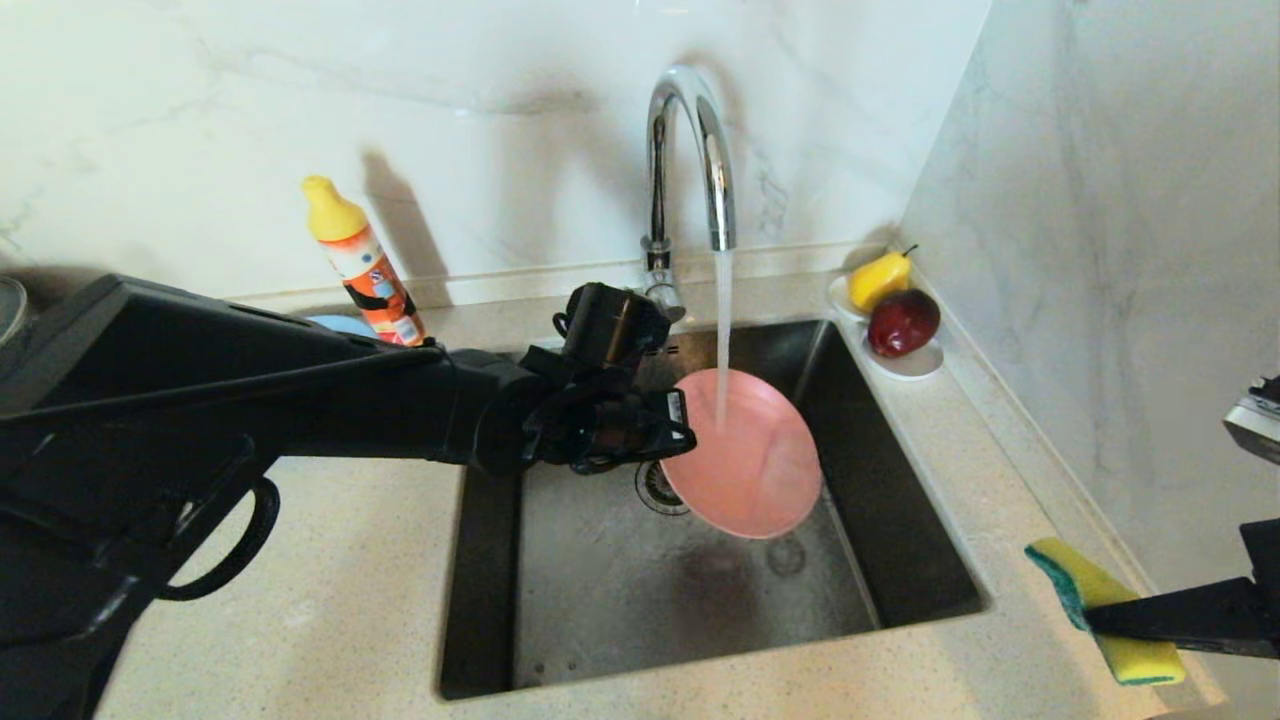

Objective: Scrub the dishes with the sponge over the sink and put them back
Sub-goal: Rinse the plate

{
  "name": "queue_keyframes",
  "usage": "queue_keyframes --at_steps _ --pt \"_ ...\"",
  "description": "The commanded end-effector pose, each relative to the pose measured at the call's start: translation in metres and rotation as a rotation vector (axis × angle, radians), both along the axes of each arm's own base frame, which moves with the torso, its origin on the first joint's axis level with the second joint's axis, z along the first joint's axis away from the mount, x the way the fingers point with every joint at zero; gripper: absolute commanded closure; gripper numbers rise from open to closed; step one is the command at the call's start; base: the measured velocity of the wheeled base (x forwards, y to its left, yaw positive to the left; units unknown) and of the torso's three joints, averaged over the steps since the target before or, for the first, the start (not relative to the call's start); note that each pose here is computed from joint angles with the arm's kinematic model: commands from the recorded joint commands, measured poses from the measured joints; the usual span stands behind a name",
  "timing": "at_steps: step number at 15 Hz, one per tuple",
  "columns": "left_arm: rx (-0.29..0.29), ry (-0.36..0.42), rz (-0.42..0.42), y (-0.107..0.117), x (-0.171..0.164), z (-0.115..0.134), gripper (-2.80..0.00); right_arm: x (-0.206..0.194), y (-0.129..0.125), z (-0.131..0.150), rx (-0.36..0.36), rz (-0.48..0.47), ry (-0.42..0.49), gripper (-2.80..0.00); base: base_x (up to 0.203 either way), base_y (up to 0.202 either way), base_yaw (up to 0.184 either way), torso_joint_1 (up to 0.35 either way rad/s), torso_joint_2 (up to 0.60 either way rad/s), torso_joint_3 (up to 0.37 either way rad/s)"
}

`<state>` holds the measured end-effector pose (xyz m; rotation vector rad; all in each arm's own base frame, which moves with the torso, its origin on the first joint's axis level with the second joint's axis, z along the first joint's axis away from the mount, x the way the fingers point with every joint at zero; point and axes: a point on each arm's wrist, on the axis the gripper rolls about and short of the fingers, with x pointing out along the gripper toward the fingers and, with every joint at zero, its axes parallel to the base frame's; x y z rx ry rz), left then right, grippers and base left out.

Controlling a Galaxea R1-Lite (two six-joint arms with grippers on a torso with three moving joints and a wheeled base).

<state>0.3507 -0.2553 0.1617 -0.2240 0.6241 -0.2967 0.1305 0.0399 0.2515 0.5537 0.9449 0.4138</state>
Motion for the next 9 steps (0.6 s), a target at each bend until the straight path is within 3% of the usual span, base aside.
queue_keyframes --at_steps 1,5,9 --pt "0.013 0.001 0.027 0.004 -0.003 0.003 0.00 0.000 0.000 -0.002 0.001 0.001 0.015 0.00 0.000 0.000 0.000 0.000 0.00 0.000" --pt "0.162 -0.105 0.243 0.036 -0.006 0.026 0.00 -0.001 0.000 -0.006 -0.001 0.003 0.025 0.00 0.000 0.000 0.000 0.000 0.00 0.000" --pt "0.261 -0.170 0.345 0.078 -0.032 0.055 0.00 -0.003 -0.001 -0.008 -0.002 0.003 0.031 0.00 0.000 0.000 0.000 0.000 0.00 0.000"
